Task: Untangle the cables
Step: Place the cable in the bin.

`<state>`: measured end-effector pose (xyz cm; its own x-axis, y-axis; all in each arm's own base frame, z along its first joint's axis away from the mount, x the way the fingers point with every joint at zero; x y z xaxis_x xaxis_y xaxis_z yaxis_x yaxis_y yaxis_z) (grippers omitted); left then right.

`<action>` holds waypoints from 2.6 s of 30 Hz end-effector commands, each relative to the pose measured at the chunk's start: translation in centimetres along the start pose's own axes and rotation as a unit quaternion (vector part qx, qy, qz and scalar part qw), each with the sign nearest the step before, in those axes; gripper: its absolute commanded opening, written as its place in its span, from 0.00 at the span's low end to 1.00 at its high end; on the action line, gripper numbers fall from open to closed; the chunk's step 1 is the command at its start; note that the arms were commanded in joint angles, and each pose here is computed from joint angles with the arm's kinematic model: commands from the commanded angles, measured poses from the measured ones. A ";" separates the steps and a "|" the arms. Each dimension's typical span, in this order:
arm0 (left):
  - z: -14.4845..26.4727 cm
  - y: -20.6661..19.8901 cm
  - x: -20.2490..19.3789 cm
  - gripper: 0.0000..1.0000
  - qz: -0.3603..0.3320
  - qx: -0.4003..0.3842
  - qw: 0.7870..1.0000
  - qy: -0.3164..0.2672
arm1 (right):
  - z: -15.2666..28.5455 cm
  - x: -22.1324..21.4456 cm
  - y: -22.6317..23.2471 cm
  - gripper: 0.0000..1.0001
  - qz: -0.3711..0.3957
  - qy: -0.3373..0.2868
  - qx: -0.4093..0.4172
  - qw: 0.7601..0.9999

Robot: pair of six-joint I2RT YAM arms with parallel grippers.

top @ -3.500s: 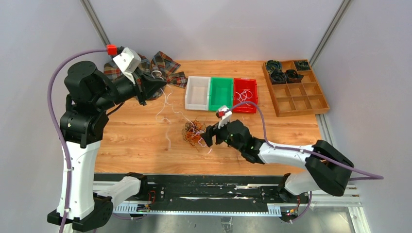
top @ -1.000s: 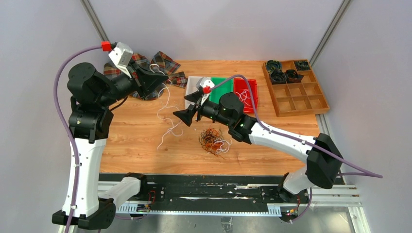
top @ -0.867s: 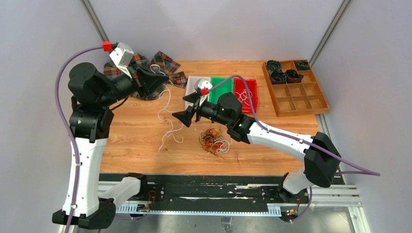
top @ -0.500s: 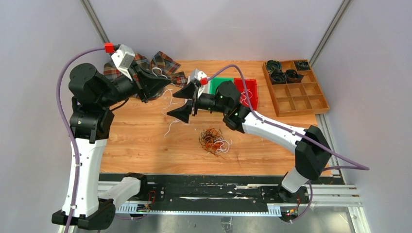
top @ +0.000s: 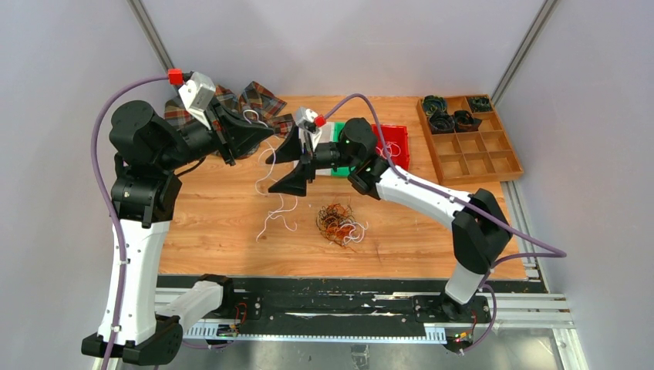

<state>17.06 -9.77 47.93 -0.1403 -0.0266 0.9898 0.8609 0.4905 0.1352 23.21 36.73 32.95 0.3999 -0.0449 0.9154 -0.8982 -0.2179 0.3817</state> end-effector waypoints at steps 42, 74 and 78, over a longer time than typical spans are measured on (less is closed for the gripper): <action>0.5 1.4 -10.5 0.99 -0.017 0.089 0.988 0.123 | 16.0 7.2 -2.8 0.01 -0.007 -0.189 -0.482 0.855; 0.8 0.7 -13.4 0.98 -0.001 0.075 0.985 0.157 | 26.6 8.0 -13.6 0.00 0.103 -0.178 -0.671 0.713; 0.8 0.7 -13.3 0.98 -0.002 0.076 0.985 0.157 | 27.2 5.6 -14.5 0.01 0.084 -0.163 -0.689 0.702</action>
<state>19.36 -8.21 34.21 0.0621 -0.2847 0.9566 0.7636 0.6307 0.1381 42.68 14.28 29.69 0.1190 -0.2331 0.9652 -0.2266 0.9400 0.2549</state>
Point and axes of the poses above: each gripper's point midway between its finger pads, its own z axis back along the fingers, its own y axis along the line the jaws close on, x = y × z, the point moved 9 cm from there along z, back along the fingers, and after that the axes turned 15 degrees about -z, right-handed, at the moved point
